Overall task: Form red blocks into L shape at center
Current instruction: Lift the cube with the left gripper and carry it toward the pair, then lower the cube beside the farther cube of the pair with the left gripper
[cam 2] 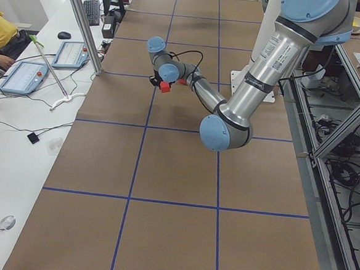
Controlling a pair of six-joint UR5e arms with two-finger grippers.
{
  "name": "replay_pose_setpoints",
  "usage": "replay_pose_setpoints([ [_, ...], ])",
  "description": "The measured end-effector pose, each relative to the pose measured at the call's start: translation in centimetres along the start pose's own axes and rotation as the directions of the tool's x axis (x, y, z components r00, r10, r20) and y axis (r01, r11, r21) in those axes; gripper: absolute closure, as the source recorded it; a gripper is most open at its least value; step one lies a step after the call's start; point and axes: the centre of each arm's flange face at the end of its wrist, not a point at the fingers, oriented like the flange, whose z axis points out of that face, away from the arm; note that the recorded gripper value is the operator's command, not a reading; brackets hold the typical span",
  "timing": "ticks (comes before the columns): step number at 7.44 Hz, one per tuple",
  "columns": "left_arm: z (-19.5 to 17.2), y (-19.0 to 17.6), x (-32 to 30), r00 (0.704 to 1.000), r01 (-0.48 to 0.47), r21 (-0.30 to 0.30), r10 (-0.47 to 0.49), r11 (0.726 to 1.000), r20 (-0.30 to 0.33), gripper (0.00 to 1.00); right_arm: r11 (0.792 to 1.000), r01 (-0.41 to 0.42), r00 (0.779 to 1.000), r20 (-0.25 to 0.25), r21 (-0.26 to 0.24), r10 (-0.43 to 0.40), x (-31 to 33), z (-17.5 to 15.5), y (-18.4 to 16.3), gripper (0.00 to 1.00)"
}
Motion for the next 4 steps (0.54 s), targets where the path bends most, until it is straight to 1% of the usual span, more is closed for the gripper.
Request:
replay_pose_setpoints([
  [1, 1.6, -2.0, 2.0, 0.998, -0.033, -0.013, 0.034, 0.999, 0.052, 0.83, 1.0, 0.0, 1.0, 0.001, 0.0, 0.0, 0.0, 0.0, 0.0, 0.01],
  [2, 3.4, -3.3, 4.0, 0.991, -0.1, -0.033, 0.102, 0.994, 0.091, 0.83, 1.0, -0.001, 1.0, 0.001, -0.001, 0.001, 0.0, 0.0, 0.0, 0.01],
  [3, 5.2, -4.3, 6.2, 0.982, -0.162, -0.055, 0.166, 0.985, 0.091, 0.81, 1.0, -0.001, 1.0, 0.001, -0.001, 0.001, 0.0, 0.1, 0.0, 0.01],
  [4, 6.4, -5.2, 7.9, 0.978, -0.189, -0.077, 0.195, 0.979, 0.074, 0.77, 1.0, -0.001, 1.0, 0.001, -0.001, 0.001, 0.0, 0.1, 0.0, 0.01],
])
